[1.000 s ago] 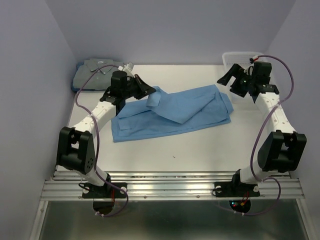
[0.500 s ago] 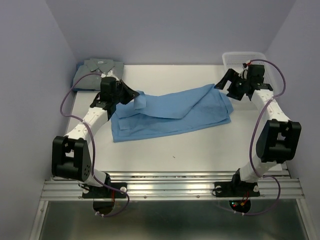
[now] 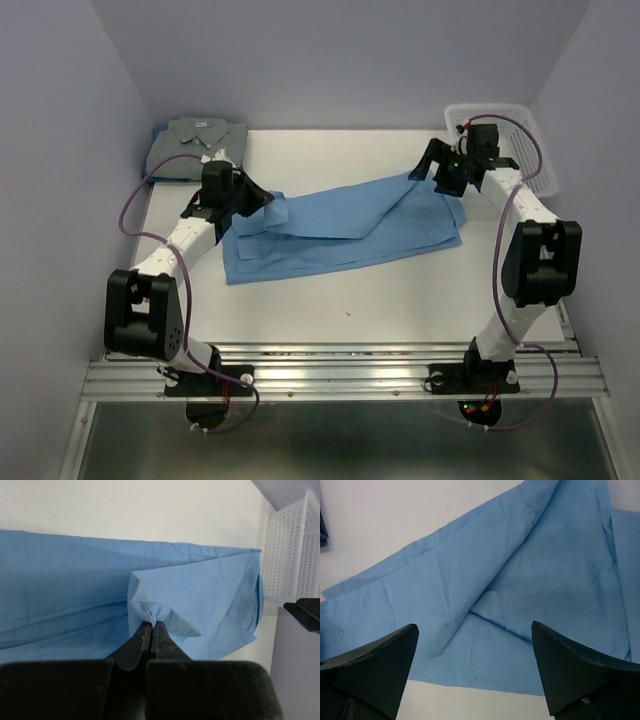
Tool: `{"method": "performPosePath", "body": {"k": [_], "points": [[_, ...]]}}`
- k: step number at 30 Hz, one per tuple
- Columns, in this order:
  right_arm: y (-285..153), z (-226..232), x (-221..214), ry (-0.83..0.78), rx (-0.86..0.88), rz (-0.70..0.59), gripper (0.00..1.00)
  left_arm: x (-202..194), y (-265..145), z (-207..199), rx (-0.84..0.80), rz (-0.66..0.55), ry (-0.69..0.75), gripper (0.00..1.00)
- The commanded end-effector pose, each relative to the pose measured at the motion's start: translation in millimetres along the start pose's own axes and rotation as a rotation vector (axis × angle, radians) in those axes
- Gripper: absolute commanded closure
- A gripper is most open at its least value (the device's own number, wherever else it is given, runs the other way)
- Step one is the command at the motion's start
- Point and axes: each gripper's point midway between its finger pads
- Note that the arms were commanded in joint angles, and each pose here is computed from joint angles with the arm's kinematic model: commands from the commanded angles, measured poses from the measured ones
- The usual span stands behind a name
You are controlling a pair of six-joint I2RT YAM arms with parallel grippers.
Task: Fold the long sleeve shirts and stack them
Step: Fold the shirt
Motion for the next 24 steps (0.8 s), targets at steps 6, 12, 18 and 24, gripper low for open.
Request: {"method": "performPosePath", "body": {"k": [6, 12, 18, 24], "points": [[43.9, 71.8, 21.2, -0.19, 0.141, -0.049, 0.0, -8.2, 16.3, 15.9, 0.014, 0.018, 0.031, 1.0], [67.4, 72.9, 28.3, -0.172, 0.138, -0.054, 0.0, -25.4, 28.1, 40.1, 0.08, 0.062, 0.011, 1.0], [86.1, 64.3, 17.1, -0.196, 0.124, -0.015, 0.0, -21.1, 26.3, 72.6, 0.226, 0.02, -0.004, 0.6], [106.8, 68.6, 8.4, -0.25, 0.129, 0.012, 0.0, 9.8, -6.0, 93.9, 0.432, -0.079, 0.018, 0.01]]}}
Point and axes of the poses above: each gripper's point midway between its finger pads, its own y axis out along the fingers, its own z axis along the line the jaws close on, x = y × z, and after that the axes turned 4 degrees about y, right-handed
